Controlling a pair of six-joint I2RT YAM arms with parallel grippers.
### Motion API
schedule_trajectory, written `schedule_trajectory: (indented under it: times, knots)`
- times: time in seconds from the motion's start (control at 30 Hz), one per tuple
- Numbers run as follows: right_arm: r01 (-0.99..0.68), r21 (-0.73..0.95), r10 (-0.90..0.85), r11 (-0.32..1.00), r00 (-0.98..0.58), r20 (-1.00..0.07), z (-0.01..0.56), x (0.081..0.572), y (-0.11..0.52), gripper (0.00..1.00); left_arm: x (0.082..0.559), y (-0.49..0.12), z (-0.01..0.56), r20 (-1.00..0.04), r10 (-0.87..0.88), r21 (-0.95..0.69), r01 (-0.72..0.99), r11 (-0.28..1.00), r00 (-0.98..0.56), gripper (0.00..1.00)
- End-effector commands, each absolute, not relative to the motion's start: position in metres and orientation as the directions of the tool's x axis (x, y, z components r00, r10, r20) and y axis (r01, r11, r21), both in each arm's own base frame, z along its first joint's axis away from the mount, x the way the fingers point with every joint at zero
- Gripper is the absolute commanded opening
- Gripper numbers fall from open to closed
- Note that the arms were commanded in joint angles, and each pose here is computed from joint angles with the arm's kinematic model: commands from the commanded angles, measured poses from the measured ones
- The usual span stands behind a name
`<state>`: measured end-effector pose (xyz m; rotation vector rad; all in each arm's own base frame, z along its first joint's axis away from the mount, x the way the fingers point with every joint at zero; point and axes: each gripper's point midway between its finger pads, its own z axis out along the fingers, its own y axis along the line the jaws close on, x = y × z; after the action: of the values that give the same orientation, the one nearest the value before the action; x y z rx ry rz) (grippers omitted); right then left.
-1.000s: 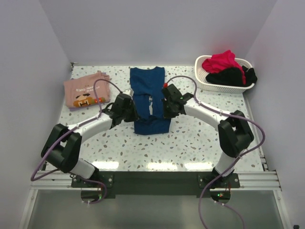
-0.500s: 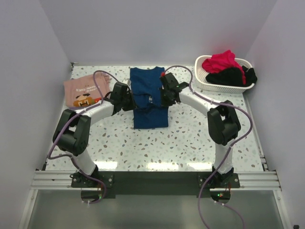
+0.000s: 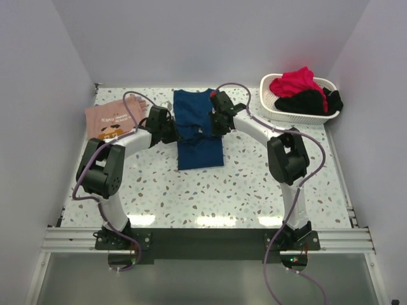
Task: Fold and stack the t-shirts
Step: Fold the tshirt
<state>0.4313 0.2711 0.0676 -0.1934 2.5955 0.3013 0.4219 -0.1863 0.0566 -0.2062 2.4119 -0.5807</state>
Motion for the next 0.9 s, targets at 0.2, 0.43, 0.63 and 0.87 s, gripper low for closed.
schedule_trajectory:
  times: [0.2,0.43,0.63,0.87]
  knots:
    - [-0.21,0.146,-0.101,0.967,-0.839,-0.535,0.083,0.455,0.274,0.0,0.466,-0.18,0.073,-0.615,-0.318,-0.47,0.011,0.883,-0.722,0.0]
    - [-0.211,0.14,-0.075,0.967,-0.766,-0.638,0.15,0.475,0.273,0.55,0.49,-0.158,0.146,-0.734,-0.355,-0.424,-0.018,0.906,-0.578,0.78]
    - [-0.226,0.157,-0.07,0.962,-0.754,-0.653,0.172,0.449,0.258,0.65,0.464,-0.148,0.155,-0.761,-0.314,-0.385,0.005,0.923,-0.568,0.86]
    - [-0.227,0.286,-0.022,0.931,-0.817,-0.576,0.139,0.396,0.257,0.66,0.398,-0.169,0.102,-0.673,-0.27,-0.46,0.104,0.882,-0.689,0.86]
